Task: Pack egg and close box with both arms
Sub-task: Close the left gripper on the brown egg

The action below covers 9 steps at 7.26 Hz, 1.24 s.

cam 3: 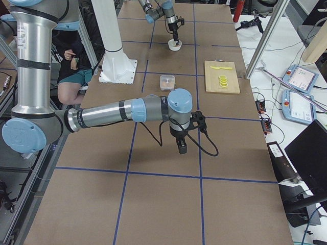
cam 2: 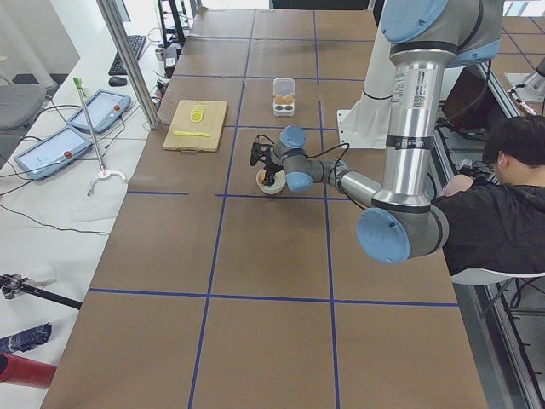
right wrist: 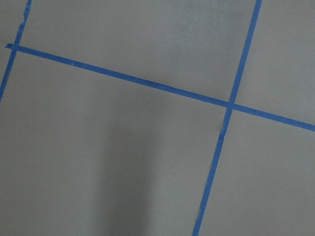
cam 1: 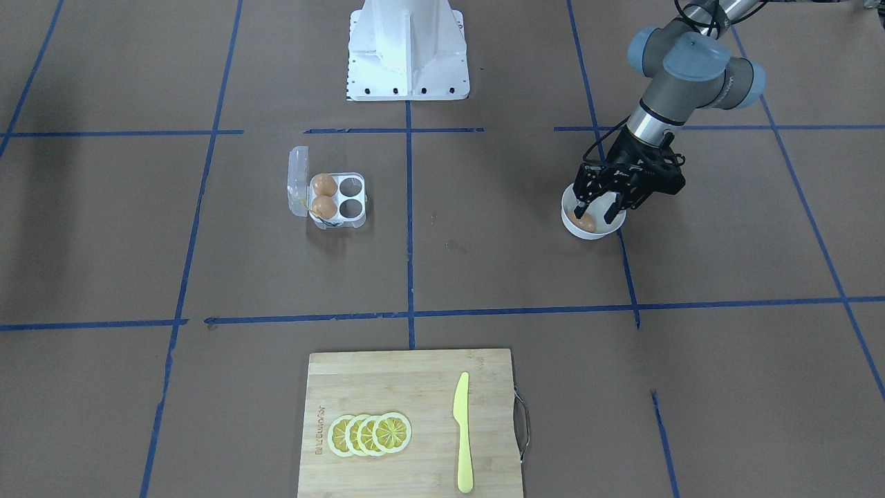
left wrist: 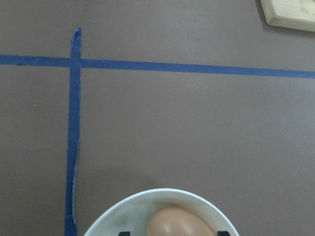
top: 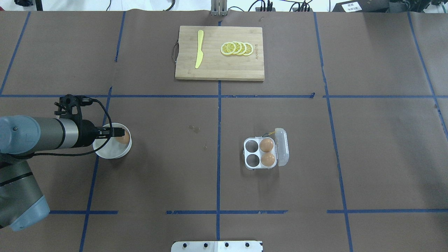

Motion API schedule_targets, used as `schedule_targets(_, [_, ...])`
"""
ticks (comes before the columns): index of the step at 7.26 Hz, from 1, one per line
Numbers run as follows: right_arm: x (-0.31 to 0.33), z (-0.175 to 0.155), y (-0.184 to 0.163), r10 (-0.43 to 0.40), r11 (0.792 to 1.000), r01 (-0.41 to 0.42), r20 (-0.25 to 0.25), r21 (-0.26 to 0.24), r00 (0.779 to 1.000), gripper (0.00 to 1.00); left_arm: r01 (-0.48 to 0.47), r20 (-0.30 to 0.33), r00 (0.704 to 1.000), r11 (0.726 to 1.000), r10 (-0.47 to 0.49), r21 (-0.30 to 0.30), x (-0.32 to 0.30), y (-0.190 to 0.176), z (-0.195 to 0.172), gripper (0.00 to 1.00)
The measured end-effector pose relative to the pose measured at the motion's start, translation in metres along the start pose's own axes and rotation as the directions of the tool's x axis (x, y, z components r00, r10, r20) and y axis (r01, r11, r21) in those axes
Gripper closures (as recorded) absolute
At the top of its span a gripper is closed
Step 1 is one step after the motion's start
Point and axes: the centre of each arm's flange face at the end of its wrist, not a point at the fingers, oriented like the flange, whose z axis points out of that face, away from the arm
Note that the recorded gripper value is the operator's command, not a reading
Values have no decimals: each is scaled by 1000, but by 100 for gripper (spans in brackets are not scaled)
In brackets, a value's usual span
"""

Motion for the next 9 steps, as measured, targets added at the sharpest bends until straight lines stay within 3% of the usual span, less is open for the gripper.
schedule_targets(9, [-1,-1,-1,-2,1000,2,0,2,1000,0,68,50,996,998,-69,14,-6,2,12,38])
